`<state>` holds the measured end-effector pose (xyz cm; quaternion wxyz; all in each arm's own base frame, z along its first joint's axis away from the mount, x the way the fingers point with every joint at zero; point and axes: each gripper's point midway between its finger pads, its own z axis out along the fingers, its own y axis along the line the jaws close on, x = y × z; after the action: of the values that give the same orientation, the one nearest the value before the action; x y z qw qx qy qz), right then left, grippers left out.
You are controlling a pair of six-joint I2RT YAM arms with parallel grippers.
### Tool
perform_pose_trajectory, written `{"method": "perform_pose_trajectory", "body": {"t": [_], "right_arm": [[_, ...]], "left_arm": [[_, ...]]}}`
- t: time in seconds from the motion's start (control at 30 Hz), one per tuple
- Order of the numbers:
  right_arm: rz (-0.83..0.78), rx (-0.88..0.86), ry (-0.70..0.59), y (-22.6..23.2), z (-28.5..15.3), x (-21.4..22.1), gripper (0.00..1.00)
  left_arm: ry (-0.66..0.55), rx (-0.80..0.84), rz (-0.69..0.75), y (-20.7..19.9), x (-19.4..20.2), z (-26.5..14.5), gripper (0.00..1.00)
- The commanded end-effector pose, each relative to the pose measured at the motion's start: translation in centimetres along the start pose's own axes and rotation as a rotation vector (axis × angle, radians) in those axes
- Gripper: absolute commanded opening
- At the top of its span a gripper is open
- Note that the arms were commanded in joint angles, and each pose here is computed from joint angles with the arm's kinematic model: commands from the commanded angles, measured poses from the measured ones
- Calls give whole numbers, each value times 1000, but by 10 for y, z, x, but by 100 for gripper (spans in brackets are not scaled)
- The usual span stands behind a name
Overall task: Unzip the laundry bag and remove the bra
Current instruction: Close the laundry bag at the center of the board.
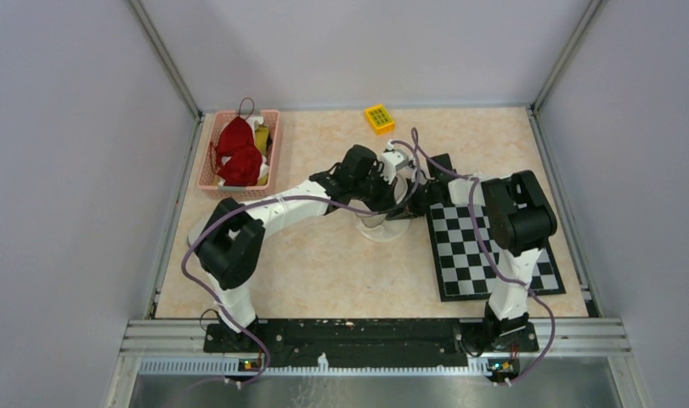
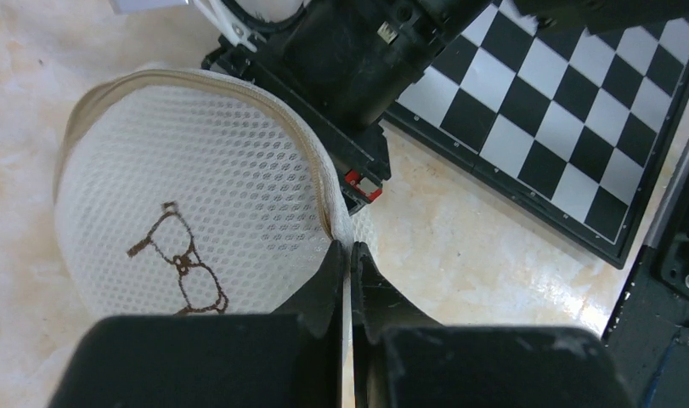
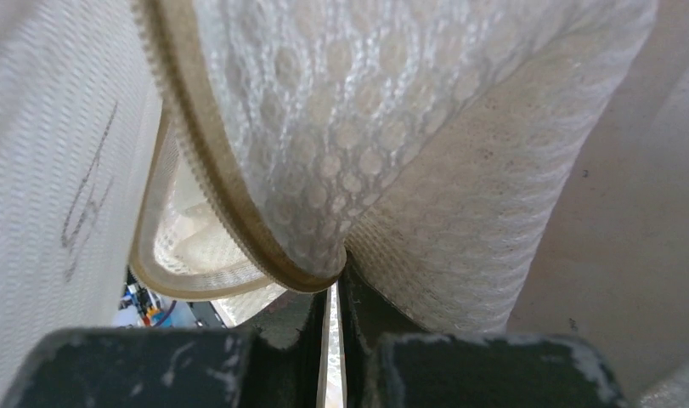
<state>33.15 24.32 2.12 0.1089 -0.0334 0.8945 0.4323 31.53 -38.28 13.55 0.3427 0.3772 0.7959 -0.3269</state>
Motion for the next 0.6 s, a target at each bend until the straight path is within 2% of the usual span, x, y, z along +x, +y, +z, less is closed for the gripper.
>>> {"method": "perform_pose_trajectory", "body": {"t": [0.0,0.13,0.5,0.57], "right_arm": [[-58,-19,-45,13,-1,-16,9],[-83,-21,-63,24,-14,-24,22],[-217,51,-139,44,-65,-69,37],[-221,49,-141,47,-73,-71,43]], "left_arm": [[-7,38,-3,1,11,13,0],[40,55,-29,0,37,16,0],[76,42,-8,5,61,10,0],[76,37,-2,6,60,8,0]]}}
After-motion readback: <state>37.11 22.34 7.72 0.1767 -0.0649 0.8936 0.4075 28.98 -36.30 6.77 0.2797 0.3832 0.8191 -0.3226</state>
